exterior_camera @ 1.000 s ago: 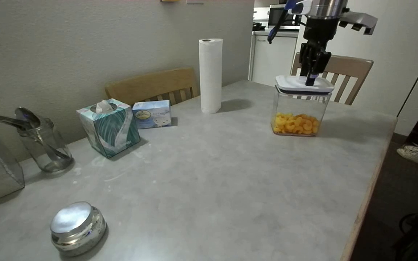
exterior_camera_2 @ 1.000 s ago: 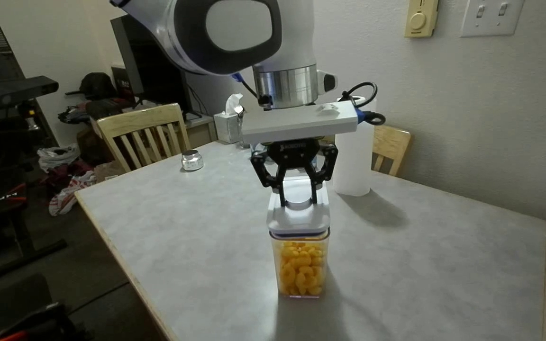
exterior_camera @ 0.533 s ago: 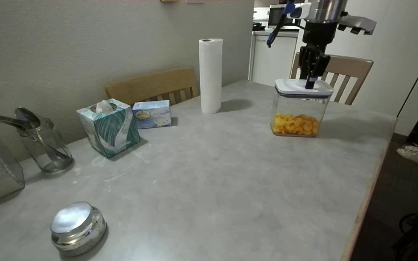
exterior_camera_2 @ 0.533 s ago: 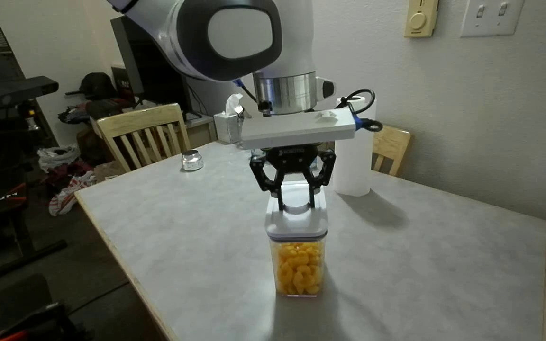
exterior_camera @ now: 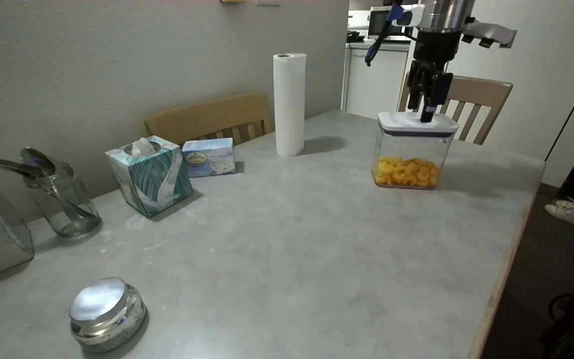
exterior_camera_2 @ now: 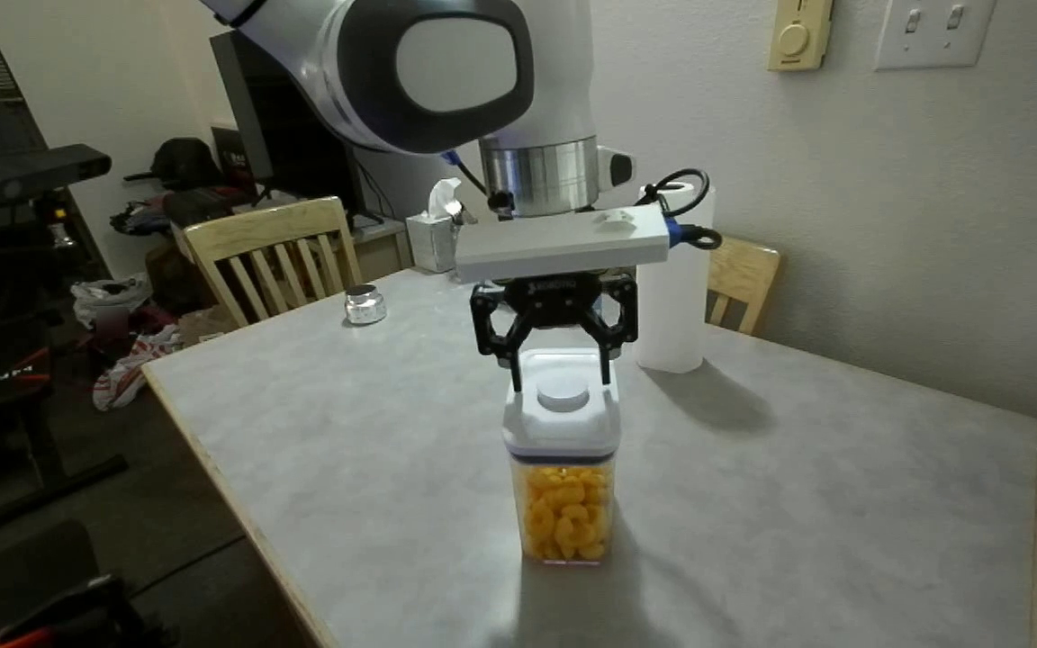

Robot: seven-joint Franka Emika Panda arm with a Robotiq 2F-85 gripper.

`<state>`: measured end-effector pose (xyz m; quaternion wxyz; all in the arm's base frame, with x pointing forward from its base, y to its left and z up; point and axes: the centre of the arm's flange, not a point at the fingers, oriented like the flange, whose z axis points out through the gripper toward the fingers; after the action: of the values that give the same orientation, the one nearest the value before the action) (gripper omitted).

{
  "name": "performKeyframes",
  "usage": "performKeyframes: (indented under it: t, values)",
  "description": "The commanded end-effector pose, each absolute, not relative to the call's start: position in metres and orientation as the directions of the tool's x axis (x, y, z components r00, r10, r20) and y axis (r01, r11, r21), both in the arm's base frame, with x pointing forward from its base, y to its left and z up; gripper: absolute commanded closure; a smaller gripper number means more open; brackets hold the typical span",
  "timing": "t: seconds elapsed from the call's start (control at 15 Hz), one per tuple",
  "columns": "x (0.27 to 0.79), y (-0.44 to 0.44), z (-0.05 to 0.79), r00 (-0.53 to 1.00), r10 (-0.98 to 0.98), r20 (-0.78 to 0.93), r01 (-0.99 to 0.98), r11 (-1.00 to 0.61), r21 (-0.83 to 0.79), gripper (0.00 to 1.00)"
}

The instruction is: Place the lid on the container and push the button

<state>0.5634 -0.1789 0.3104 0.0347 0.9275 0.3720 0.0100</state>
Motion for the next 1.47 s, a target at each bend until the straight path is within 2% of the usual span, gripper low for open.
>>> performKeyframes:
  t: [0.0,0.07,0.13,0.2,0.87,1.0,1.4]
  values:
    - [0.563,-0.171,0.329,0.729,0.684,-0.001,0.681,-0.726,0.1,0.0]
    - [0.564,-0.169,0.333,0.733,0.681,0.001,0.677,-0.729,0.104,0.0]
    - [0.564,-0.167,0.338,0.737,0.676,0.005,0.672,-0.733,0.108,0.07]
    - [0.565,-0.166,0.342,0.74,0.672,0.011,0.667,-0.737,0.111,0.25]
    - [0.567,-0.168,0.337,0.814,0.581,0.004,0.577,-0.808,0.119,0.94]
    - [0.566,-0.17,0.334,0.829,0.56,0.003,0.556,-0.823,0.113,1.0]
    - [0.554,-0.181,0.293,0.893,0.449,-0.013,0.449,-0.892,0.048,1.0]
